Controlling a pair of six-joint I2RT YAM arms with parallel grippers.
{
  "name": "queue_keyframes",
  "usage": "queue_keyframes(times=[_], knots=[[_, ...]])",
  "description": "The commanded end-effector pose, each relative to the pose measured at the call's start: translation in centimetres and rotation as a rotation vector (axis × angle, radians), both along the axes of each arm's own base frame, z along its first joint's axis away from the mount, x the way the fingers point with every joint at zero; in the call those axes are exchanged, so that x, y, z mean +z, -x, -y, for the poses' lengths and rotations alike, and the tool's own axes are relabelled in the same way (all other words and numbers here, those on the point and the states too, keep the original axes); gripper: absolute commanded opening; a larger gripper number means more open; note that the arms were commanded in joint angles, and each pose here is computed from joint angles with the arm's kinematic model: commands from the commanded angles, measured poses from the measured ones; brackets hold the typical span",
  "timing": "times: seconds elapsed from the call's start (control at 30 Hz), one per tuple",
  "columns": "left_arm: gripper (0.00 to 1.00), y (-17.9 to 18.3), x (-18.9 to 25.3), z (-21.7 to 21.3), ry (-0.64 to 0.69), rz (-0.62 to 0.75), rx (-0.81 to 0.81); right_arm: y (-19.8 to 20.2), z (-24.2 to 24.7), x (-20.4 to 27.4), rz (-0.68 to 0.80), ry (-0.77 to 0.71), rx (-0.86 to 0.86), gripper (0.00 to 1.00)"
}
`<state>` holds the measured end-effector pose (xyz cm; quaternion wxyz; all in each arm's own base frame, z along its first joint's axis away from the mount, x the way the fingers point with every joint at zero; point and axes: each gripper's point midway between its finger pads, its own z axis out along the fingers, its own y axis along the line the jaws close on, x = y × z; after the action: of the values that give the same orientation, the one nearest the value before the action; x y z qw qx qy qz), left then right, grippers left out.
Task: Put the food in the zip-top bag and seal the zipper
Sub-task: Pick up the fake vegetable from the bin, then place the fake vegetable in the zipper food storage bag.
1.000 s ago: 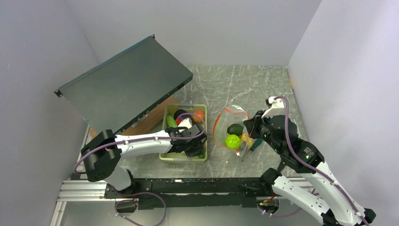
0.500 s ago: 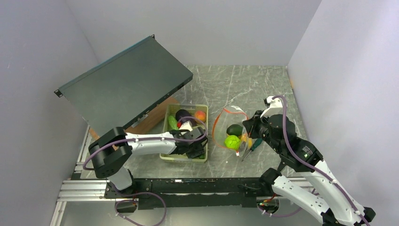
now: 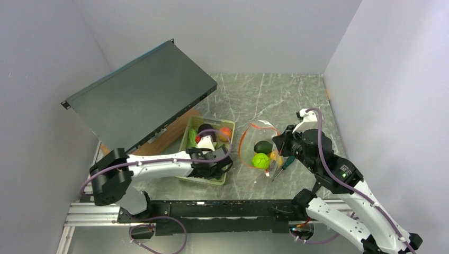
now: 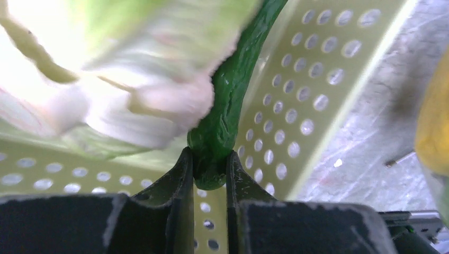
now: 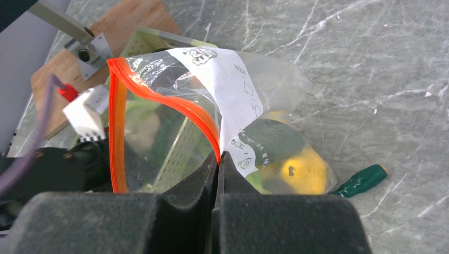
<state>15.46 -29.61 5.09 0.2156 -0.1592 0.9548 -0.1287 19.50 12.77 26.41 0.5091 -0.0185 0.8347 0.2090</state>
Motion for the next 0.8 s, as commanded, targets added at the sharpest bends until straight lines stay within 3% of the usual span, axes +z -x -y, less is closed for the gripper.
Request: queue_keyframes(times=[0.0, 0.3, 0.57, 0.77], knots=[[0.0, -1.0, 4.7, -1.5, -0.026, 0.133, -0.006, -0.6, -0.7, 1.5, 0.043, -0.04, 0.004, 0.0], [0.0, -0.6, 9.2, -1.9, 0.042, 0.238, -0.125, -1.0, -1.3, 1.1, 0.032, -0.039, 0.015, 0.0], [0.0, 1.3, 14.1, -2.6, 0.174, 0.36, -0.363, -2.2, -2.6, 2.0, 0.051, -0.042, 0.038, 0.0], [0.0, 3.2, 18.2, -3.6, 0.138, 0.403, -0.611, -3.0, -3.3, 2.1, 0.046, -0.018, 0.049, 0.0]])
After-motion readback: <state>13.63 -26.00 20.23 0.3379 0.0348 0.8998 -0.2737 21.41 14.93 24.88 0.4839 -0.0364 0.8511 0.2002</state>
